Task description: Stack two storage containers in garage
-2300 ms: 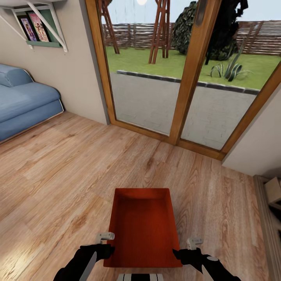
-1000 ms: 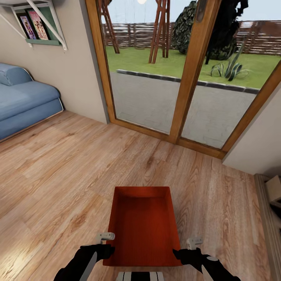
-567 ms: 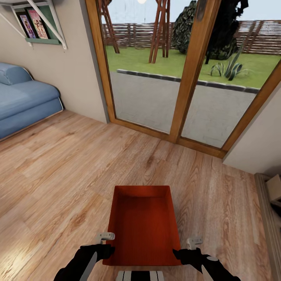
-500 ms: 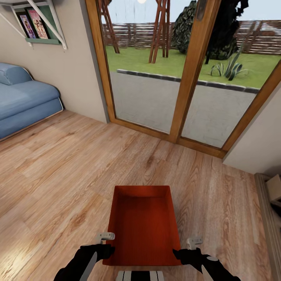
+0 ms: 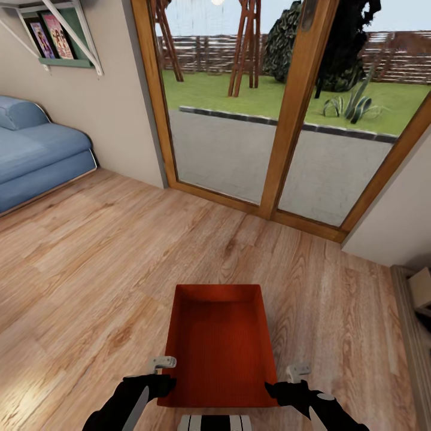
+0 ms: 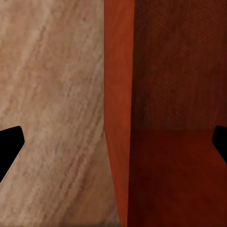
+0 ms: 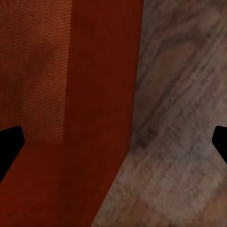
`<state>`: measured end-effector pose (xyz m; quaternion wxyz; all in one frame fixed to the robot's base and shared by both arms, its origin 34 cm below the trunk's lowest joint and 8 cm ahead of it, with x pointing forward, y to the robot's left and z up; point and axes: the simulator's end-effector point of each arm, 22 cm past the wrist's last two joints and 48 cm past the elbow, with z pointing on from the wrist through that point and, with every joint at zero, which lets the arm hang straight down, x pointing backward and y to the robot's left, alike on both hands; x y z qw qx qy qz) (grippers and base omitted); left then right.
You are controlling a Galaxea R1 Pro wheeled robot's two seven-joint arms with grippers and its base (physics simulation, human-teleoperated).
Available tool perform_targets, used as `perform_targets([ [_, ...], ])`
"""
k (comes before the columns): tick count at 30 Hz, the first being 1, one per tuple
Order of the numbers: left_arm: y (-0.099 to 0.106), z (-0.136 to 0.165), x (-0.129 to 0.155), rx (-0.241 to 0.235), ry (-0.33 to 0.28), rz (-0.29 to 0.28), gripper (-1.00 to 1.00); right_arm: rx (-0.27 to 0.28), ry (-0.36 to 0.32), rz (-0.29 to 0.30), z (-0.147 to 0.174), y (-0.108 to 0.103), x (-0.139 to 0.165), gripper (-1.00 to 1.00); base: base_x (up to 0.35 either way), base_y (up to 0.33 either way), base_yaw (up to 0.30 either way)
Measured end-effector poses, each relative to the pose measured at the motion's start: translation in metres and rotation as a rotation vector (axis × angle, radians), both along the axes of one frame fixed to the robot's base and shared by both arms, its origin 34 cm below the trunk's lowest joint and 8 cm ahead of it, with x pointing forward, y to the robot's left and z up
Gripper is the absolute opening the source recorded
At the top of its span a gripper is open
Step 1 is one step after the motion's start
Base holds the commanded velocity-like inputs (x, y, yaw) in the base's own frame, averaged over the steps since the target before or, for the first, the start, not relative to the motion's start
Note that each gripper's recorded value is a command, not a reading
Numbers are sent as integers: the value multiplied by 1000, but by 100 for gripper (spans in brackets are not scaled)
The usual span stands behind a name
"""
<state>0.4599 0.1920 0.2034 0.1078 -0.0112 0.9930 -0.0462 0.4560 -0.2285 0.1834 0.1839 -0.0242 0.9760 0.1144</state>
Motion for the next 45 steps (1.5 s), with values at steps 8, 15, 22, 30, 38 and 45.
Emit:
perform_targets([
  [8, 0, -4, 0, -1, -4, 2, 100, 1, 0, 1, -4, 0, -1, 100, 0, 0, 0],
  [15, 0, -4, 1, 0, -10, 2, 100, 4, 0, 2, -4, 1, -1, 100, 0, 0, 0],
  [22, -1, -4, 0, -7, -9, 2, 100, 5, 0, 2, -4, 1, -1, 100, 0, 0, 0],
  [30, -13, -3, 0, -65, -7, 2, -100, 15, -1, 2, -4, 4, -1, -100, 0, 0, 0],
  [38, -12, -3, 0, -70, -8, 0, -100, 16, 0, 3, -4, 4, -1, -100, 0, 0, 0],
  [45, -10, -3, 0, -62, -9, -3, -100, 16, 0, 0, -4, 3, -1, -100, 0, 0, 0],
])
